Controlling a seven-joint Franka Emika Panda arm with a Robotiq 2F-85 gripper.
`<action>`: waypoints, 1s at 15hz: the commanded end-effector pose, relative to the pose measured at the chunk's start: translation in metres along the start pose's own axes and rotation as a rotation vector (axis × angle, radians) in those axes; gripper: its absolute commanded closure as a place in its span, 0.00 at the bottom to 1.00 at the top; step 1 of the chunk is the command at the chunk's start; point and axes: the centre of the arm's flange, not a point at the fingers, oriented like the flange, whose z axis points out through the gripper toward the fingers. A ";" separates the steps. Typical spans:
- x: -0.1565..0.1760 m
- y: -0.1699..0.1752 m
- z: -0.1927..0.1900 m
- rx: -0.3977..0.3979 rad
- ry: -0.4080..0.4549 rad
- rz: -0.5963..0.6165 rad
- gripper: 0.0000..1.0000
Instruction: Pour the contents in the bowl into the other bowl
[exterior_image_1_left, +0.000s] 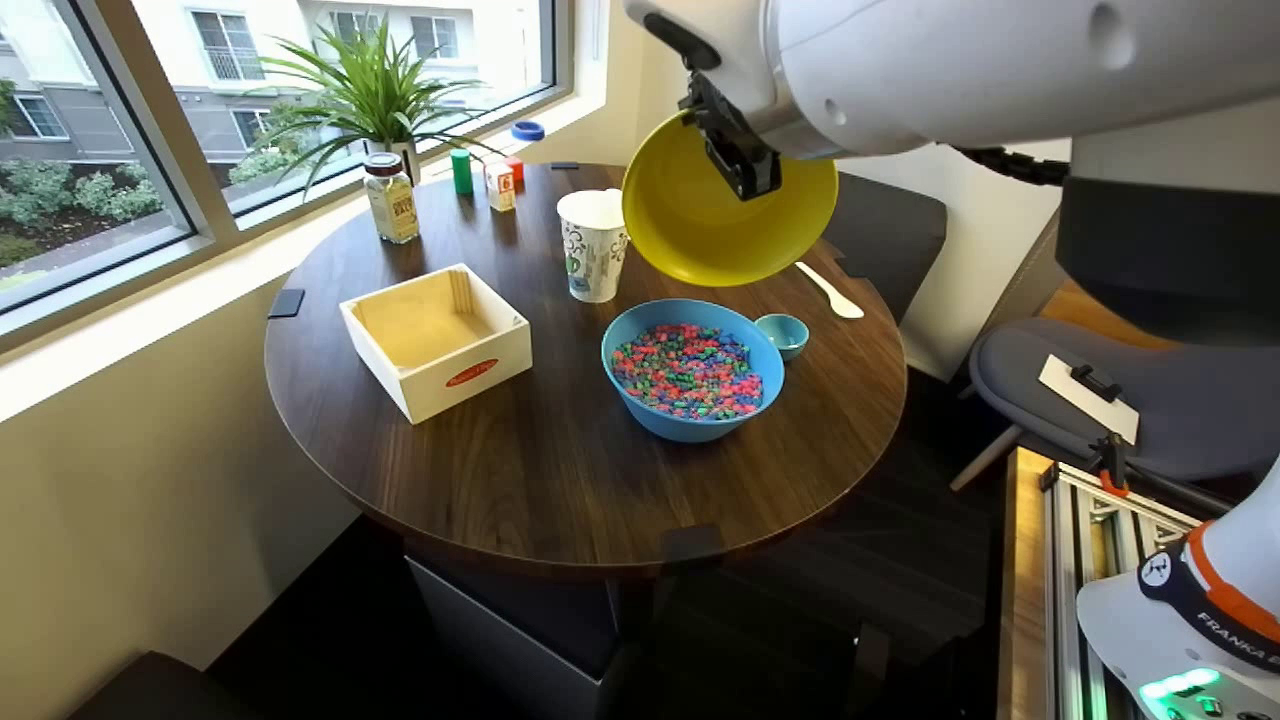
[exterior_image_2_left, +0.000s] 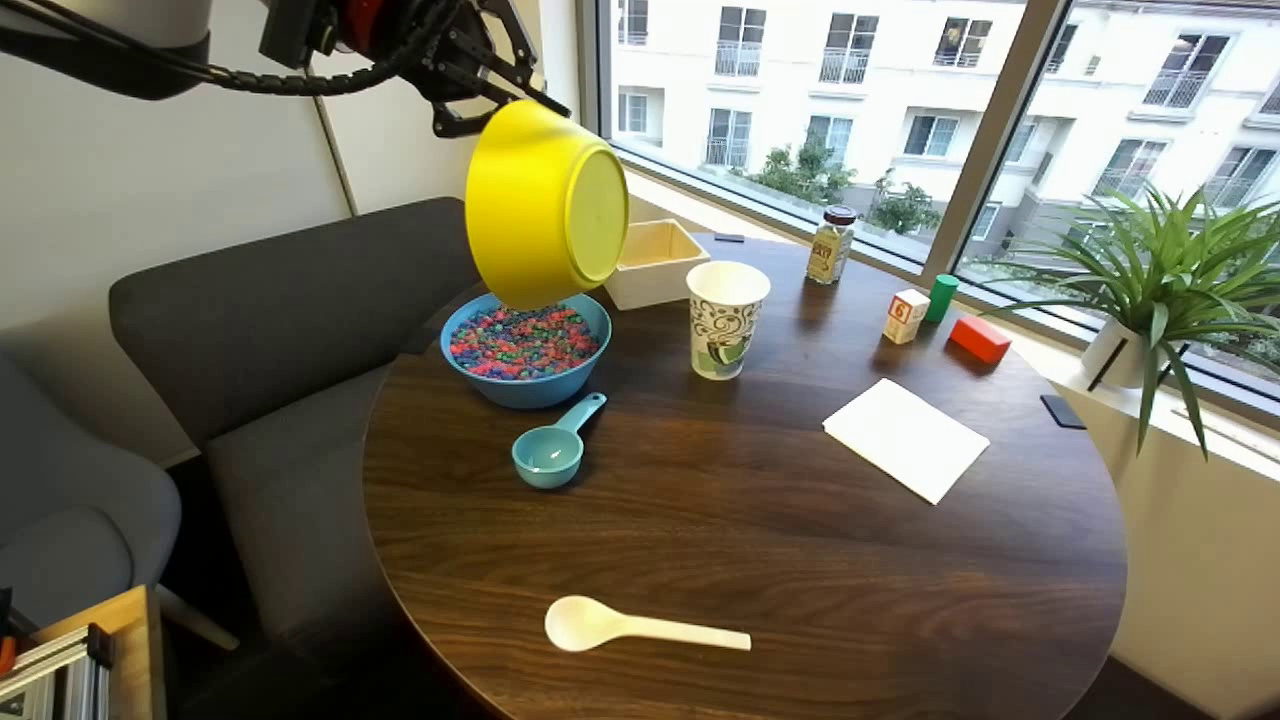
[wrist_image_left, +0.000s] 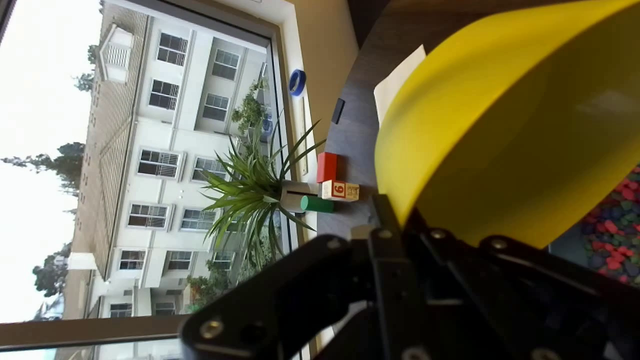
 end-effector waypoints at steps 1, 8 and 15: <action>0.015 -0.005 -0.007 -0.042 -0.050 -0.018 0.99; 0.024 -0.013 -0.012 -0.153 -0.128 -0.086 0.99; 0.024 -0.009 -0.012 -0.139 -0.114 -0.083 0.99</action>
